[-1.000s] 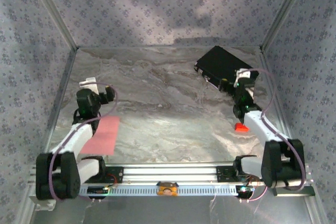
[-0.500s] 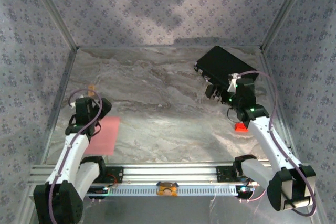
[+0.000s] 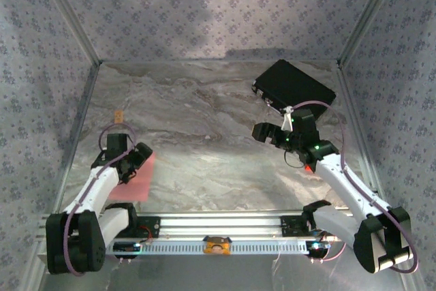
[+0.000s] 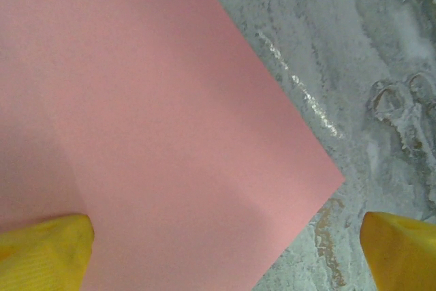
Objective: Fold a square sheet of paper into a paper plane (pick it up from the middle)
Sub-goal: Move the square sheet of paper to the center of the table.
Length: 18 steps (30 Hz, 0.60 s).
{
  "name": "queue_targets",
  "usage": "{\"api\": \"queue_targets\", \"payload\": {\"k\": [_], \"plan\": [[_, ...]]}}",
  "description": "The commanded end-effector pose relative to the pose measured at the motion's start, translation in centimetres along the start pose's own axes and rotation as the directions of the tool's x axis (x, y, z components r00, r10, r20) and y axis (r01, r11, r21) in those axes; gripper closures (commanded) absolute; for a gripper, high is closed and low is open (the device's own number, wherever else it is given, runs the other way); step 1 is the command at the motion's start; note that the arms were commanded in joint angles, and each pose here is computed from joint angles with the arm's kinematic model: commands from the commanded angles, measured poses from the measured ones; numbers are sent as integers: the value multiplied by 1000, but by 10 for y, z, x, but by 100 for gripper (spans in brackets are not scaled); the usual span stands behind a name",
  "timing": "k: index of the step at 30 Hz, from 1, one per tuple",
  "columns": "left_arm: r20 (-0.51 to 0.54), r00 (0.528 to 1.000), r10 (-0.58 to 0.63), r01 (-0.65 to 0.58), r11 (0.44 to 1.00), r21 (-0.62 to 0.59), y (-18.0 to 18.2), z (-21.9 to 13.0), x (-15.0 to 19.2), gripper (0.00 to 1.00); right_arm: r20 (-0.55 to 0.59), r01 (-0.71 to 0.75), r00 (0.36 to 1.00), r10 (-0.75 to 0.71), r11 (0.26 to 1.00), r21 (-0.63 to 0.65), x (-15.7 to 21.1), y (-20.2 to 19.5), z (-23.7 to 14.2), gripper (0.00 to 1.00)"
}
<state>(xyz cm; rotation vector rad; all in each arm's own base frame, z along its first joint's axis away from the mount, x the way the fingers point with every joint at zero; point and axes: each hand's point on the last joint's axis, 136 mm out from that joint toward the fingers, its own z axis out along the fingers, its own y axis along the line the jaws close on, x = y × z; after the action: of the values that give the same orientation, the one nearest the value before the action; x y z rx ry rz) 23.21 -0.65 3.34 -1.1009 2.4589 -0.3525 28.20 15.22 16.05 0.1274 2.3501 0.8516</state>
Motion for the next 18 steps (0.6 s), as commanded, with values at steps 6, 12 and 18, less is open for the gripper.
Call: {"api": "queue_targets", "payload": {"k": [6, 12, 18], "plan": [[-109, 993, -36, 38, 999, 19, -5, 11, 36, 0, 9, -39, 999, 38, 998, 47, 3, -12, 3, 1], [-97, 995, -21, 29, 996, 83, -33, 10, 59, 0, 6, -60, 998, 59, 997, 42, 5, -11, 4, 1], [-76, 997, -25, 38, 985, 168, -73, 10, 76, 0, 8, -72, 997, 72, 996, 47, 5, -12, 3, 1]]}}
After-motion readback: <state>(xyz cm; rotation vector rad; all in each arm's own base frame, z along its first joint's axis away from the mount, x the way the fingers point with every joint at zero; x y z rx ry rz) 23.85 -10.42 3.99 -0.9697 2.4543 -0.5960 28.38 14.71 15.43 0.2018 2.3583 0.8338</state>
